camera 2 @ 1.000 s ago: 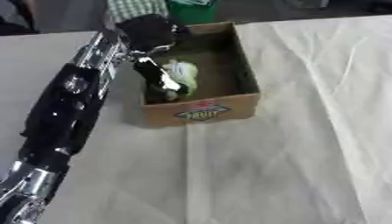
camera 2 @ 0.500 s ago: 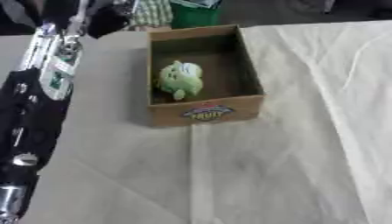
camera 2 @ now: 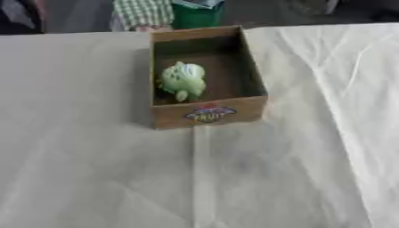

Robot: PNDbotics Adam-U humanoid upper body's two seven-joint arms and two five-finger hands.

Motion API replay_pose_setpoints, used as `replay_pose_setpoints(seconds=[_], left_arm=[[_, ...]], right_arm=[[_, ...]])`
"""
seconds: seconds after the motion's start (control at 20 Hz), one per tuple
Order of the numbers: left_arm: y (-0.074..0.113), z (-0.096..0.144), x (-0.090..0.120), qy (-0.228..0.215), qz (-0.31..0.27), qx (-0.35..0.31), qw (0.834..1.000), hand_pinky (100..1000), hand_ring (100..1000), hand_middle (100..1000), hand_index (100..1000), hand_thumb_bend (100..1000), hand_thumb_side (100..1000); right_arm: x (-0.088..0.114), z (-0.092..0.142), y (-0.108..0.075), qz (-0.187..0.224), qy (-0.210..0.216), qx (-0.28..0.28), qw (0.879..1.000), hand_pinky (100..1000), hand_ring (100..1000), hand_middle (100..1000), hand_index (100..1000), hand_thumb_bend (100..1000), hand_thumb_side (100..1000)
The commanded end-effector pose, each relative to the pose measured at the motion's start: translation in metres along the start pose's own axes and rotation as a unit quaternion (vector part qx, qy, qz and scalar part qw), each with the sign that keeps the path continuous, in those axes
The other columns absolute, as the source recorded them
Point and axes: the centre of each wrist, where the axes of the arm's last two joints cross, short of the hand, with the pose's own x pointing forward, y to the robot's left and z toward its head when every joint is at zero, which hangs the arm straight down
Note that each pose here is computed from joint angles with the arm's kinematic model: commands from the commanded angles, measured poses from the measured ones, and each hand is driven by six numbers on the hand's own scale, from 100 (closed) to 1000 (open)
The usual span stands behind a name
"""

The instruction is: Pick up objects on the table and place them in the box.

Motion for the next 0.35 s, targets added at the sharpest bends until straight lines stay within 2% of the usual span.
replay_pose_setpoints(seconds=[0.05,0.2,0.35], left_arm=[[0.031,-0.005,0.017,-0.009,0.077,0.009,0.997,760,635,578,842,272,757],[0.048,0.006,0.023,-0.009,0.138,0.028,0.99,774,640,584,841,284,768],[0.06,0.018,0.031,-0.013,0.171,0.066,0.983,795,645,588,839,271,765]], right_arm=[[0.007,-0.009,-0.006,0.015,-0.022,0.005,1.0,860,740,756,886,100,522],[0.007,-0.009,-0.005,0.015,-0.024,0.004,1.0,860,740,755,886,100,524],[0.006,-0.007,-0.006,0.015,-0.022,0.004,1.0,862,740,755,887,100,524]])
